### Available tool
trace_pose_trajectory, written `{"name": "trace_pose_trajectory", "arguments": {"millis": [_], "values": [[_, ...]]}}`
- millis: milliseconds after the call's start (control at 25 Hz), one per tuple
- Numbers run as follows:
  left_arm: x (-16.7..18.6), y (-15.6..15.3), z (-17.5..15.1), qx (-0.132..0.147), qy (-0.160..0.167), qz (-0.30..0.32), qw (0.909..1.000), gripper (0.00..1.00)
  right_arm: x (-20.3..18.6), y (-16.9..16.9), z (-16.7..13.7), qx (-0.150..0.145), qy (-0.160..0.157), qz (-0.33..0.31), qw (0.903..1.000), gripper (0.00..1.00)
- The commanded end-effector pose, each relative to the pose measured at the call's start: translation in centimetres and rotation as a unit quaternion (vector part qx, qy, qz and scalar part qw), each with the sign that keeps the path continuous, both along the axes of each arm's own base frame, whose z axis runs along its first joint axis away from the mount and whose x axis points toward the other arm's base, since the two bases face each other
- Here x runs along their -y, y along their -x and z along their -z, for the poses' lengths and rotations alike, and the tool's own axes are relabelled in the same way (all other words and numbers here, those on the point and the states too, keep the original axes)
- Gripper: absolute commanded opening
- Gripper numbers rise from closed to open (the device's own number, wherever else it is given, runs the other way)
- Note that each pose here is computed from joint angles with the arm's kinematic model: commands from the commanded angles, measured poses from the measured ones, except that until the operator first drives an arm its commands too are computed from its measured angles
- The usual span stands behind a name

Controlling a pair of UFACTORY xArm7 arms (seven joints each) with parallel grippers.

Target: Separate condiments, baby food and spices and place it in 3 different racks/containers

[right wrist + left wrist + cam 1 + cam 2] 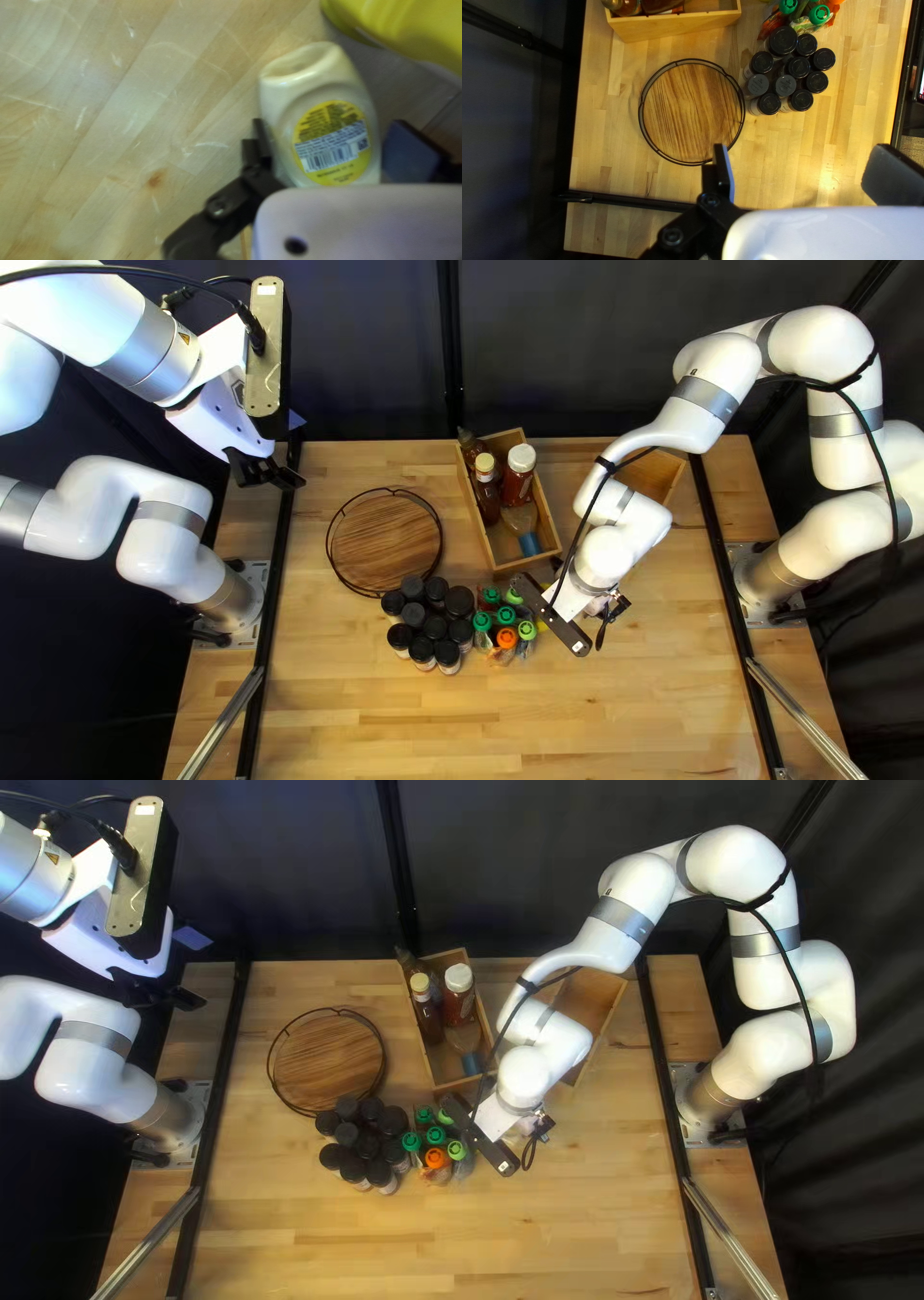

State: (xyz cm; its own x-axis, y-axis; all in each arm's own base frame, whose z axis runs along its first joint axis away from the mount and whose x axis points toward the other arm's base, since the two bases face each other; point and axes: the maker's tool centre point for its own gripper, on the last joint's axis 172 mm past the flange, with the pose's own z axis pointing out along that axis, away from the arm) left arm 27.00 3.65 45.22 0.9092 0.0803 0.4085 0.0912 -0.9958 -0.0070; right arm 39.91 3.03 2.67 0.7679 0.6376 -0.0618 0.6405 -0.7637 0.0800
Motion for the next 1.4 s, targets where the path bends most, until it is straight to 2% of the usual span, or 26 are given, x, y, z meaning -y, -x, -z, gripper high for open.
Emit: {"name": "trace_pose_trajectory", "arguments": {"millis": [40, 200, 520, 640, 680, 720, 760, 1000, 1160, 1400], "values": [[0.0, 0.0, 0.0, 0.0, 0.0, 0.0, 1.0, 1.0, -0.3, 0.3, -1.8, 0.007, 0.003, 0.002, 1.0, 0.0], [0.0, 0.0, 0.0, 0.0, 0.0, 0.0, 1.0, 1.0, -0.7, 0.8, -4.9, 0.018, -0.004, 0.002, 0.9998, 0.0], [0.0, 0.0, 0.0, 0.0, 0.0, 0.0, 1.0, 1.0, -0.2, 2.0, -13.5, 0.036, -0.014, 0.028, 0.9988, 0.0], [0.0, 0.0, 0.0, 0.0, 0.0, 0.0, 1.0, 1.0, -0.4, 2.2, -15.6, 0.042, -0.018, 0.04, 0.9981, 0.0], [0.0, 0.0, 0.0, 0.0, 0.0, 0.0, 1.0, 1.0, -0.7, 2.3, -16.2, 0.043, -0.02, 0.048, 0.9977, 0.05], [0.0, 0.0, 0.0, 0.0, 0.0, 0.0, 1.0, 1.0, -0.8, 2.3, -16.4, 0.044, -0.022, 0.052, 0.9974, 0.86], [0.0, 0.0, 0.0, 0.0, 0.0, 0.0, 1.0, 1.0, -1.5, 2.6, -16.8, 0.043, -0.026, 0.065, 0.9966, 1.0], [0.0, 0.0, 0.0, 0.0, 0.0, 0.0, 1.0, 1.0, -4.7, 4.0, -16.1, 0.036, -0.029, 0.116, 0.9922, 1.0], [0.0, 0.0, 0.0, 0.0, 0.0, 0.0, 1.0, 1.0, -5.9, 5.4, -12.6, 0.04, -0.014, 0.155, 0.9871, 1.0], [0.0, 0.0, 0.0, 0.0, 0.0, 0.0, 1.0, 1.0, -5.3, 6.0, -8.1, 0.046, 0.008, 0.179, 0.9827, 1.0]]}}
